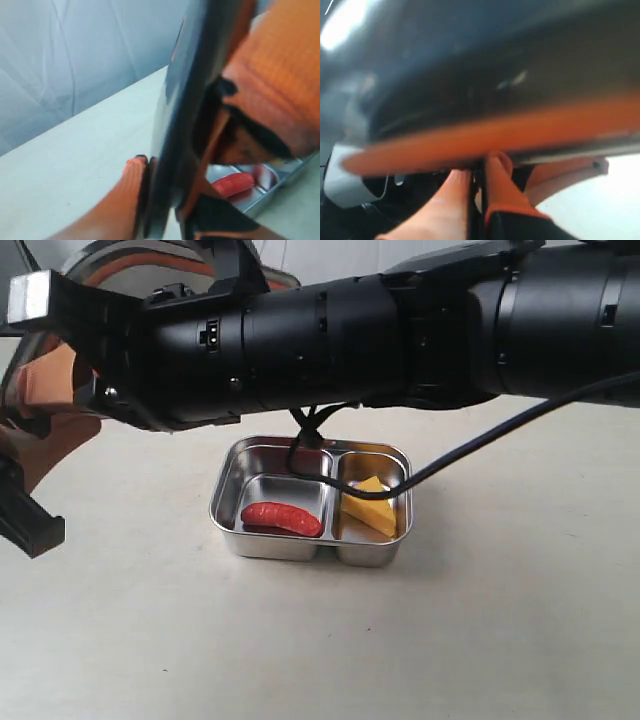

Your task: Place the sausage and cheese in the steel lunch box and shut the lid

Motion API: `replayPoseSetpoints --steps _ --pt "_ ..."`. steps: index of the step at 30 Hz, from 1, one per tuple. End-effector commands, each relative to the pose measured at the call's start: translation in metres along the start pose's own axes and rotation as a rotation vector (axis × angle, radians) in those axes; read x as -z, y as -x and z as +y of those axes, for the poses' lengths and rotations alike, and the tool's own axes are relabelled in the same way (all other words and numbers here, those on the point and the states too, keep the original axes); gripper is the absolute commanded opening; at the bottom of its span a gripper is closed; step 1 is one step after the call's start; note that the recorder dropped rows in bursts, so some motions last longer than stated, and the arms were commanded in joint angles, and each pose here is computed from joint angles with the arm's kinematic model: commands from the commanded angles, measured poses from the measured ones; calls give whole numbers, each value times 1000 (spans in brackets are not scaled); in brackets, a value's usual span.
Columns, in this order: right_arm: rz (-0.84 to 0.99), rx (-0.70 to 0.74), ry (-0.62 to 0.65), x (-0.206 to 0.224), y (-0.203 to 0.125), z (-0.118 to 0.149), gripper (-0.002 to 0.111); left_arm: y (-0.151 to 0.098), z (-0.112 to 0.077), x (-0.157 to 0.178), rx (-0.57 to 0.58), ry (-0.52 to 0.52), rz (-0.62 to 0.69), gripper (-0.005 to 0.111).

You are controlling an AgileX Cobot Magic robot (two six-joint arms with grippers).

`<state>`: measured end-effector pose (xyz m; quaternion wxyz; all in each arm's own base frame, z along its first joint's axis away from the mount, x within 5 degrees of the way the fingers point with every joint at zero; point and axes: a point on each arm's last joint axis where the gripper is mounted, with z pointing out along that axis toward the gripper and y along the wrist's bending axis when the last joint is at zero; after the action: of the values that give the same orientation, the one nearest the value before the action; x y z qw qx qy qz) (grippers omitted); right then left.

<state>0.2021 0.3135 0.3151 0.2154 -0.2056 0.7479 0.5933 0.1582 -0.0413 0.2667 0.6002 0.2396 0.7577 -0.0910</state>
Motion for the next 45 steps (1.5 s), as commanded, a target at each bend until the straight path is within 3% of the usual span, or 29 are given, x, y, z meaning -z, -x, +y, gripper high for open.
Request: replayPoseSetpoints --steps 1,6,11,18,31,38,45 --pt "107 30 117 0 -12 18 -1 8 14 1 12 126 10 0" --pt "108 36 111 0 -13 18 -1 13 16 1 -14 143 3 0" --pt "115 66 79 11 -3 7 -1 9 24 2 -11 226 43 0" --pt "8 -98 -108 50 34 -35 -1 5 33 5 -38 326 99 0" --pt "-96 57 -313 58 47 -55 -1 -13 39 -14 -44 312 225 0" --pt "-120 24 -300 58 48 -54 -1 -27 38 -30 -13 247 293 0" --pt "-171 -268 -161 46 50 -59 1 -32 27 -47 -69 193 355 0"
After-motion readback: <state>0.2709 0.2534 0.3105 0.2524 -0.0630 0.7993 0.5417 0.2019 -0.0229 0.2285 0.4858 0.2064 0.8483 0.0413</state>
